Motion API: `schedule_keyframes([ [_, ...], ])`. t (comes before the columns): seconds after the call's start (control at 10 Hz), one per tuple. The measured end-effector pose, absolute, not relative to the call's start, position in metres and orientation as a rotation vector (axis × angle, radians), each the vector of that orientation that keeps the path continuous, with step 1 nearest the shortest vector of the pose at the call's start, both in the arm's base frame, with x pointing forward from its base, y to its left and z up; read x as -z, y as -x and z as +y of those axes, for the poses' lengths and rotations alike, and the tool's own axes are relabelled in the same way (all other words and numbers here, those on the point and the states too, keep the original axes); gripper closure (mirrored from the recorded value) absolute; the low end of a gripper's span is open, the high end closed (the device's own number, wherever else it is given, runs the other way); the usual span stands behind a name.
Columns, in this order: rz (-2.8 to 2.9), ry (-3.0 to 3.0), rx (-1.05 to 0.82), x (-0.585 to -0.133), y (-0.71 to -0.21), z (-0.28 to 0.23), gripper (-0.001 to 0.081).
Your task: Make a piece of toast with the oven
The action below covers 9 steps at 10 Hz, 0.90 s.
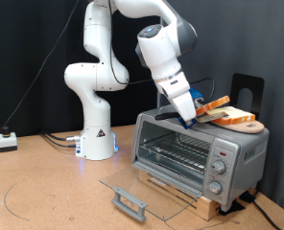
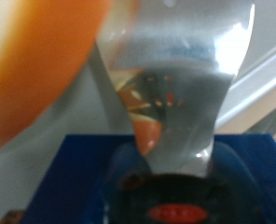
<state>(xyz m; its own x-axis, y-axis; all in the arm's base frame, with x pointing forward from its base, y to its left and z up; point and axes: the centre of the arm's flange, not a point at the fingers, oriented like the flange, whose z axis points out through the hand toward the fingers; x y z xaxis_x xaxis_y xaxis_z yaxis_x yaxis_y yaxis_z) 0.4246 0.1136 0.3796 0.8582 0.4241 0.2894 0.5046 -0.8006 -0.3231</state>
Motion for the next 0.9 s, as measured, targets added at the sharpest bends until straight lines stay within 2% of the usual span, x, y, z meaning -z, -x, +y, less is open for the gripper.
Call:
schedule_keyframes([
  [0.5, -0.581, 2.628, 0.308, -0.385, -0.441, 0.104, 0.0410],
  [0.7, -0.589, 2.637, 0.267, -0.395, -0.438, 0.076, 0.0410],
  [0.9, -0.567, 2.686, 0.319, -0.409, -0.437, 0.047, 0.0410],
])
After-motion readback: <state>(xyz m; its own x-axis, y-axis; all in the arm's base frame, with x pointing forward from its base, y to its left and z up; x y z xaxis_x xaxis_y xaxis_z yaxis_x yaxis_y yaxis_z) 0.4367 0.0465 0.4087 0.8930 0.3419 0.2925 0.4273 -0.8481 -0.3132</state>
